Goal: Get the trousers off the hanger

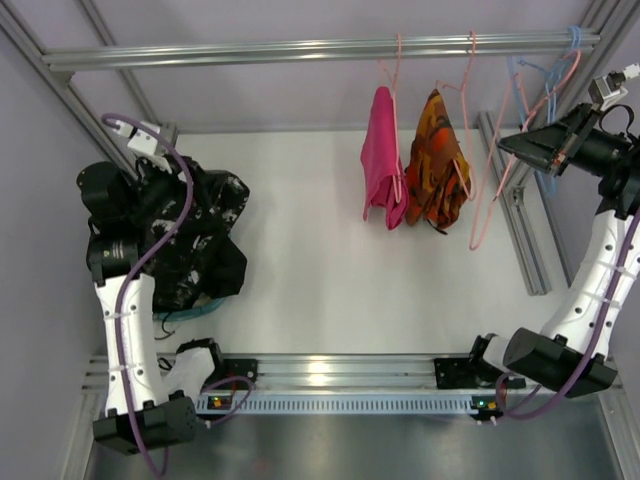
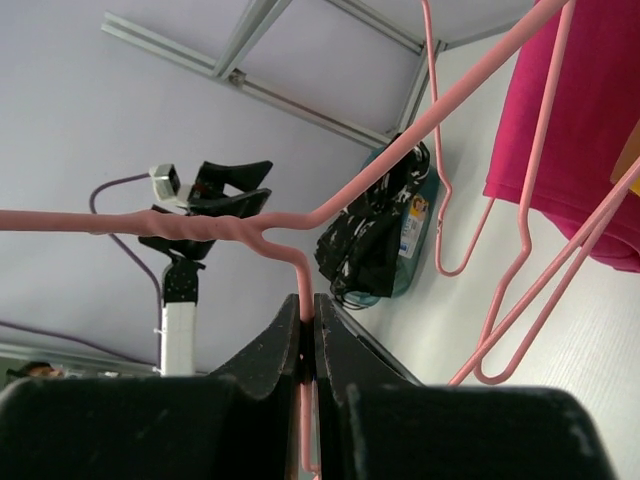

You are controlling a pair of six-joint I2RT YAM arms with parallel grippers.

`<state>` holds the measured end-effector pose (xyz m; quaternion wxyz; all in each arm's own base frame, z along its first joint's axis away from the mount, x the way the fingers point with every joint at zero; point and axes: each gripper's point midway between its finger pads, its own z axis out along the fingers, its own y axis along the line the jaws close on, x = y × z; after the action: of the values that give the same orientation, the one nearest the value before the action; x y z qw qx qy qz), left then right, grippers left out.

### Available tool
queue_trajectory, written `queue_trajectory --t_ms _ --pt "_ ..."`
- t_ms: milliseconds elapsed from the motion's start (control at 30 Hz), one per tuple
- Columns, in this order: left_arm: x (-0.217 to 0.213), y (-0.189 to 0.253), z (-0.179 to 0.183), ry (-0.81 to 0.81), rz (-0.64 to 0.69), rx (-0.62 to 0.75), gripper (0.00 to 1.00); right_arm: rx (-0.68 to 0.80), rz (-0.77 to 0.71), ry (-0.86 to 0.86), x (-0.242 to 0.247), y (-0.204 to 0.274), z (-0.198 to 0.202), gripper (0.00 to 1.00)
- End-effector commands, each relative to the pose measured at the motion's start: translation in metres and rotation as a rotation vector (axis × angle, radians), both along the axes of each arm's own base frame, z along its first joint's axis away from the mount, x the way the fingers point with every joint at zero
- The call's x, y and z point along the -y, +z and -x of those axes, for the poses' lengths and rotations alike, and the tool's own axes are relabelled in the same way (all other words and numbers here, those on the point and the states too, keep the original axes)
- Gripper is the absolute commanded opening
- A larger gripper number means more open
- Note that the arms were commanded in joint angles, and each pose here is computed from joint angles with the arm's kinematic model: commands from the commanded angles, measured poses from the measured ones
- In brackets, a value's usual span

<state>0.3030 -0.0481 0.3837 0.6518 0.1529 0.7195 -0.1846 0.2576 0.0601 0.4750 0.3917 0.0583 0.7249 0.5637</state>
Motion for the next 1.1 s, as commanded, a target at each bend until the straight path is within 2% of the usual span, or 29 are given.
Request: queue_trajectory --t_ms 0,67,200,267,367,400,533,633,767,833,900,1067 --pt "0.037 0.050 0.014 -0.181 0.059 0.075 0.98 0.087 0.034 0.035 -0.013 0.013 0.026 0.00" --pt "0.054 0.067 0.015 -0.239 0.059 0.099 0.97 0.080 0.027 0.045 -0.017 0.005 0.033 0.00" --pt "0.122 0.094 0.043 -0.447 0.024 0.191 0.97 0.080 0.024 0.051 -0.032 -0.016 0.059 0.00" --pt "0.140 0.094 0.046 -0.507 0.034 0.177 0.97 0.090 0.028 0.055 -0.037 -0.017 0.068 0.00" --pt "0.166 0.091 0.058 -0.602 0.042 0.163 0.97 0.178 0.076 0.074 -0.049 -0.003 0.090 0.00" --pt "0.170 0.086 0.060 -0.609 0.045 0.159 0.97 0.251 0.116 0.084 -0.056 0.009 0.103 0.00" --pt "0.178 0.094 0.074 -0.643 0.047 0.261 0.98 0.394 0.187 0.119 -0.070 0.029 0.127 0.00" --pt "0.183 0.096 0.090 -0.706 -0.015 0.370 0.98 0.366 0.177 0.166 -0.067 0.019 0.125 0.00" --pt "0.198 0.097 0.097 -0.774 -0.162 0.553 0.96 0.332 0.124 0.245 -0.070 0.008 0.109 0.00" --pt "0.207 0.104 0.095 -0.797 -0.230 0.653 0.95 0.302 0.071 0.358 -0.087 0.006 0.110 0.00" --pt "0.220 0.114 0.100 -0.830 -0.251 0.719 0.93 0.278 0.035 0.479 -0.108 0.003 0.113 0.00" --pt "0.244 0.128 0.103 -0.875 -0.268 0.795 0.90 0.237 0.013 0.547 -0.117 -0.002 0.105 0.00"
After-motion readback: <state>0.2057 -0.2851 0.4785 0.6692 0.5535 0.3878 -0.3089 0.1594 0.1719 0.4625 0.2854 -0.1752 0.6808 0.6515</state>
